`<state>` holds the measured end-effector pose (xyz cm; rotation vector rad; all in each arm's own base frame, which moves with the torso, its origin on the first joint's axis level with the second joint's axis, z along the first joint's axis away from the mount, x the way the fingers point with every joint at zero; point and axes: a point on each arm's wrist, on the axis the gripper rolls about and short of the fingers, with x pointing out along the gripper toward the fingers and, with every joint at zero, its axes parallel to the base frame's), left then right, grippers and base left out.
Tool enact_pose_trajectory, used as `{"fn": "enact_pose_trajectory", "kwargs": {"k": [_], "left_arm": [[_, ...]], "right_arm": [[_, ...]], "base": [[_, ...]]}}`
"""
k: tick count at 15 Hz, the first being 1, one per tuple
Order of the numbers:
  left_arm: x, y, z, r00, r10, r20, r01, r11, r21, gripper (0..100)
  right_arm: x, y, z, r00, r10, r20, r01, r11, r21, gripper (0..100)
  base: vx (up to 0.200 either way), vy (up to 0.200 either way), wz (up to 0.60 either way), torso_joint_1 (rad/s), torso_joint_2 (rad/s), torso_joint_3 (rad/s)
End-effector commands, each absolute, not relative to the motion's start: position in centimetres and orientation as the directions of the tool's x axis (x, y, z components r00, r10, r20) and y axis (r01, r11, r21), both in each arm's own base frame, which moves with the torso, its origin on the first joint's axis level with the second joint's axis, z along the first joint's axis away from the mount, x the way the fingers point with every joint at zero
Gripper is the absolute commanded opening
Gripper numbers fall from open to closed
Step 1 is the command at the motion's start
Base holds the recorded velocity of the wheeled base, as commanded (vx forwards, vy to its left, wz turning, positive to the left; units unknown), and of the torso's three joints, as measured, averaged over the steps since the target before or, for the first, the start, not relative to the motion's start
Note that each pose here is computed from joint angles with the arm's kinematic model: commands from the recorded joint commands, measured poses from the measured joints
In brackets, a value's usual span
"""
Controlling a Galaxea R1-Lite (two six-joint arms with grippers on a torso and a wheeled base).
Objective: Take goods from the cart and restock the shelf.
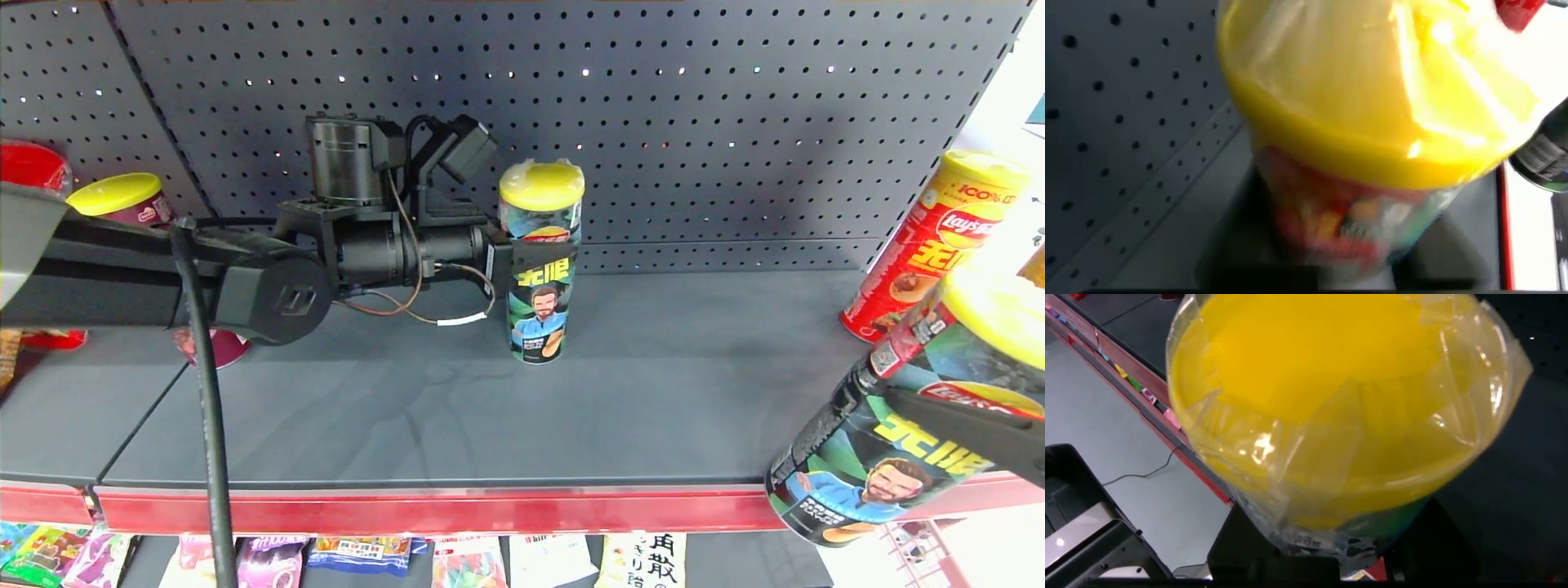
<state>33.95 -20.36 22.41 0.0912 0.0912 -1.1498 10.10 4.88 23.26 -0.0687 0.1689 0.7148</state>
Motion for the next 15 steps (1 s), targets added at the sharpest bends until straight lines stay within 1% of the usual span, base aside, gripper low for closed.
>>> {"fn": "enact_pose_trajectory", "kwargs": {"k": [1, 3, 6, 8, 12, 15], "left_arm": [[32.7, -19.7, 23.6, 0.407, -0.908, -0.102, 0.913, 0.407, 0.020, 0], [30.4, -19.8, 25.3, 0.383, -0.921, -0.073, 0.921, 0.386, -0.046, 0], [28.5, -19.2, 25.2, 0.375, -0.923, -0.086, 0.923, 0.380, -0.059, 0], [26.6, -18.5, 24.0, 0.367, -0.922, -0.126, 0.922, 0.379, -0.082, 0], [24.5, -19.0, 22.7, 0.339, -0.926, -0.166, 0.928, 0.358, -0.102, 0], [24.1, -19.4, 22.3, 0.324, -0.934, -0.152, 0.936, 0.340, -0.093, 0]], "right_arm": [[10.2, 4.9, 23.2, 0.741, 0.647, -0.182, -0.658, 0.753, -0.003, 0], [10.3, 5.0, 23.3, 0.741, 0.647, -0.181, -0.658, 0.753, -0.004, 0], [10.5, 5.1, 23.5, 0.741, 0.647, -0.181, -0.658, 0.753, -0.005, 0], [10.7, 5.1, 23.8, 0.741, 0.648, -0.175, -0.659, 0.752, -0.007, 0], [10.6, 5.1, 23.9, 0.739, 0.652, -0.169, -0.663, 0.749, -0.009, 0], [10.4, 5.2, 24.0, 0.733, 0.660, -0.165, -0.670, 0.742, -0.009, 0]], "base": [[0.000, 0.000, 0.00, 0.000, 0.00, 0.000], [0.000, 0.000, 0.00, 0.000, 0.00, 0.000], [0.000, 0.000, 0.00, 0.000, 0.00, 0.000], [0.000, 0.000, 0.00, 0.000, 0.00, 0.000], [0.000, 0.000, 0.00, 0.000, 0.00, 0.000], [0.000, 0.000, 0.00, 0.000, 0.00, 0.000]]}}
